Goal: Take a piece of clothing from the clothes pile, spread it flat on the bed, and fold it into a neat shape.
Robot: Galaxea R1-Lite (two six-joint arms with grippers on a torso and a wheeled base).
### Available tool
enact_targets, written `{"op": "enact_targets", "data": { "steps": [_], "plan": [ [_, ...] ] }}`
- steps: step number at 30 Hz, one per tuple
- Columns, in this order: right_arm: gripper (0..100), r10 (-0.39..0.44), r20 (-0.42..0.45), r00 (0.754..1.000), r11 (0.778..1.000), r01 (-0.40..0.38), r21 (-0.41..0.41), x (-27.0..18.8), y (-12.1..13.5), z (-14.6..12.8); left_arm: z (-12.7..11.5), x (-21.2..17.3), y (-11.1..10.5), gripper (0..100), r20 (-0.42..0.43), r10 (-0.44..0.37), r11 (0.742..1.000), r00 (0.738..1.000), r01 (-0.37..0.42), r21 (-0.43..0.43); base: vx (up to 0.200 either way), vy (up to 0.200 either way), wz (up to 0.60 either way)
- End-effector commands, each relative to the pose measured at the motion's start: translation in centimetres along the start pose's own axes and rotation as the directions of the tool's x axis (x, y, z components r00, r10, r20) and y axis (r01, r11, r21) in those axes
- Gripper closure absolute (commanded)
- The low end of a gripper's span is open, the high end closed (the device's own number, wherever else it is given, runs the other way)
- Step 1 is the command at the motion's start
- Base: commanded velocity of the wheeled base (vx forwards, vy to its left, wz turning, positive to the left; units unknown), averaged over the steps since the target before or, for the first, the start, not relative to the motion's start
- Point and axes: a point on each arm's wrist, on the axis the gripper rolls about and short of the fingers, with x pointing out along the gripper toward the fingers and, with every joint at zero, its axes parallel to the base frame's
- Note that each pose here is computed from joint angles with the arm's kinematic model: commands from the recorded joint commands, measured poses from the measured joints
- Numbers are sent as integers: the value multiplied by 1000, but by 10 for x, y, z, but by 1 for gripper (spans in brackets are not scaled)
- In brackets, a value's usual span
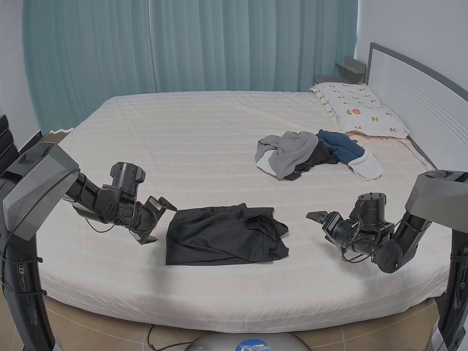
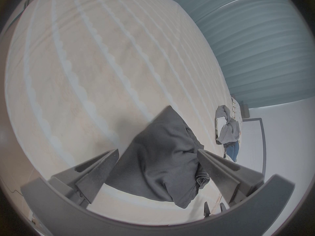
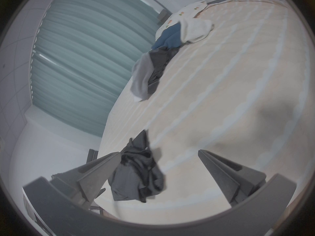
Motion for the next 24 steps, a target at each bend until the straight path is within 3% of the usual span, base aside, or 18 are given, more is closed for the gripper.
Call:
{"op": "enact_targets", "data": {
  "steps": [1,10,16,20,24],
  "plan": [
    [0,34,-1,999,998,-34,-49,-5,19,2,-1,1,6,0,0,4,1000,1000,-4,-4,0,200,0],
    [0,43,-18,999,984,-46,-171,-1,35,8,5,2,11,0,14,-1,1000,1000,1,-15,0,200,0],
    [0,55,-50,997,976,-64,-209,4,49,1,5,4,12,0,13,3,1000,1000,-3,-13,0,200,0],
    [0,71,-72,995,971,-86,-223,12,65,-3,3,4,15,0,13,10,1000,1000,-10,-12,0,0,0],
    [0,32,-90,995,973,-51,-223,28,57,-10,2,4,17,0,26,-1,1000,1000,1,-9,0,0,0]
  ]
}}
